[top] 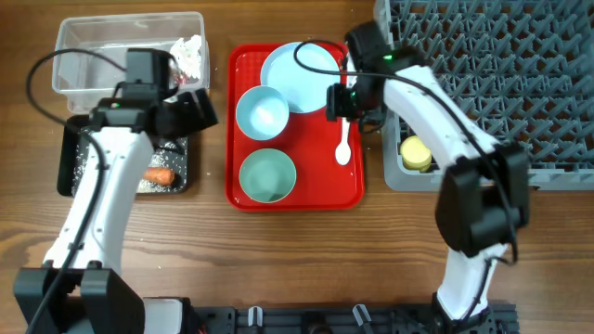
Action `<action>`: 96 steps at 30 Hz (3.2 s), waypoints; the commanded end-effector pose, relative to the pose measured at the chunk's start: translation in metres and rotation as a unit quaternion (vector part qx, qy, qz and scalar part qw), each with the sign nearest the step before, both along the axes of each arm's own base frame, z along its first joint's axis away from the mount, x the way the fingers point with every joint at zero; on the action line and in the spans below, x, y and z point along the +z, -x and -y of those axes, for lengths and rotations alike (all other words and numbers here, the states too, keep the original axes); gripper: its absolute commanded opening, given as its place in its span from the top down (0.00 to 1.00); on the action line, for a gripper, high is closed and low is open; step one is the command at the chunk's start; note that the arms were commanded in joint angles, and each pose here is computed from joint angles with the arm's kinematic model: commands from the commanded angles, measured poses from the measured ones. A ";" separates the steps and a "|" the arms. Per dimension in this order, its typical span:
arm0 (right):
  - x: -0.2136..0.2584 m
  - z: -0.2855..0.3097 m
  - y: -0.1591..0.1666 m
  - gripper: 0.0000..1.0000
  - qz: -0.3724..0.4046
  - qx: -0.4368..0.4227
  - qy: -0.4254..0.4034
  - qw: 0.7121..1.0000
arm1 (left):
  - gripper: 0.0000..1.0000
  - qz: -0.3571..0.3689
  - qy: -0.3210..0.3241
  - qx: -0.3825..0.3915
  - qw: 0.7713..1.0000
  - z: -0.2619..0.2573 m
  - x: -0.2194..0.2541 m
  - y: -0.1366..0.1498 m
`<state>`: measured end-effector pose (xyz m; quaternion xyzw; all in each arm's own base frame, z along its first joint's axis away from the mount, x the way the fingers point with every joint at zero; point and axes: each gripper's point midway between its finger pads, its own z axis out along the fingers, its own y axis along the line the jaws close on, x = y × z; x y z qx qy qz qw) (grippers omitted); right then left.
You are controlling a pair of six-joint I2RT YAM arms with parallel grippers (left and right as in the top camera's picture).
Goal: Sort waste into correct bins and load items into the dishwasher rack
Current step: 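Reach the right gripper to the white spoon and grasp it, then carry the white spoon right and place it in the rack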
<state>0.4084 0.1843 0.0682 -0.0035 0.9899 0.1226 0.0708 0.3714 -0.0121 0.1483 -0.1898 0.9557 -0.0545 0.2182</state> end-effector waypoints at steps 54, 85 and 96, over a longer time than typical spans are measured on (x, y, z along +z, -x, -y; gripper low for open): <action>0.199 0.184 0.035 0.96 0.194 -0.163 0.030 0.967 | 0.00 -0.005 0.001 0.061 0.998 -0.030 0.003 0.004; 0.045 0.301 0.104 0.96 0.044 -0.620 0.111 0.776 | 0.00 -0.011 0.001 0.061 0.998 -0.030 0.002 0.007; 0.032 0.303 0.107 0.25 0.048 -0.682 0.094 0.724 | 0.00 -0.015 0.001 0.061 0.998 -0.030 0.001 0.009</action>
